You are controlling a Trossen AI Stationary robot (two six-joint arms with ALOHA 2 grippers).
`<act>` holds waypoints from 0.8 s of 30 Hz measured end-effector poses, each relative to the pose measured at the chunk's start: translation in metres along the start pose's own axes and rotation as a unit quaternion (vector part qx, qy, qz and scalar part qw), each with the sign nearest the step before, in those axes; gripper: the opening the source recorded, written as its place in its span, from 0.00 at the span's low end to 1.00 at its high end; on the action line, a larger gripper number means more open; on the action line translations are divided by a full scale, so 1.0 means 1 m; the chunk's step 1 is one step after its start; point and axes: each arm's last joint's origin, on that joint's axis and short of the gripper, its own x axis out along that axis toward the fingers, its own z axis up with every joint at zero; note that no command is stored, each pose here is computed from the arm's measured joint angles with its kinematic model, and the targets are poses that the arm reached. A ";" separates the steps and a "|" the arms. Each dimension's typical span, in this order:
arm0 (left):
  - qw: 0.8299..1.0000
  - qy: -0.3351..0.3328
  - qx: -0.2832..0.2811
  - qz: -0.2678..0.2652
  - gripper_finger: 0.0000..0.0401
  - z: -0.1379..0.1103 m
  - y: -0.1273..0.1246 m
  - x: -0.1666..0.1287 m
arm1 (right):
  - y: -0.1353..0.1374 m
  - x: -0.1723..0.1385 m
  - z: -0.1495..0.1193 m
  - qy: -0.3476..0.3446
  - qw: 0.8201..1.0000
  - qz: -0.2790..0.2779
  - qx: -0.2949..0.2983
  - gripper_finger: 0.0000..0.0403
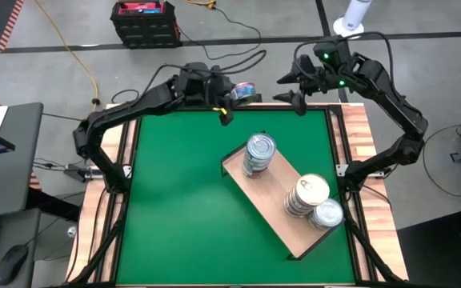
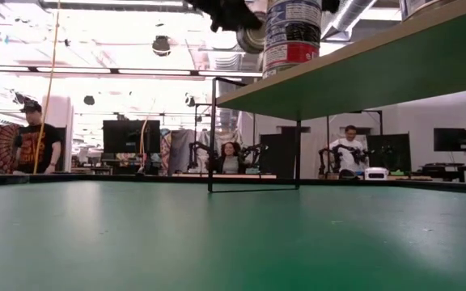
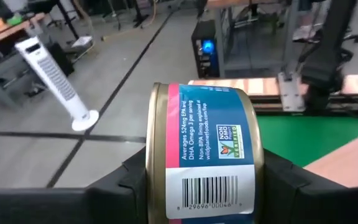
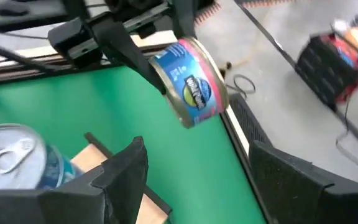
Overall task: Stack canned seafood by type on shelf
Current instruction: Stack the blue and pink tuna can on top of the other blue and pink tuna cans on the shelf
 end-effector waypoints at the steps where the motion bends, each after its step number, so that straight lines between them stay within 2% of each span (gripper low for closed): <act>1: 1.000 -0.004 0.003 -0.002 0.47 0.003 -0.003 -0.003 | 0.002 0.000 0.001 -0.003 1.000 0.004 -0.015 0.75; 6: 0.998 -0.040 0.048 -0.008 0.46 0.018 -0.017 -0.015 | 0.016 0.003 0.006 -0.014 0.995 0.025 -0.092 0.79; 10: 0.996 -0.061 0.057 -0.023 0.45 0.026 -0.028 -0.022 | 0.025 0.005 0.009 -0.023 0.993 0.038 -0.105 0.90; 13: 0.995 -0.073 0.057 -0.032 0.46 0.032 -0.031 -0.032 | 0.032 0.006 0.013 -0.031 0.993 0.020 -0.115 0.98; 19: 0.992 -0.109 0.047 -0.046 0.46 0.048 -0.038 -0.058 | 0.054 0.010 0.027 -0.083 0.983 0.014 -0.161 0.95; 24: 0.988 -0.132 0.045 -0.062 0.46 0.056 -0.043 -0.072 | 0.062 0.012 0.036 -0.123 0.981 0.022 -0.147 0.96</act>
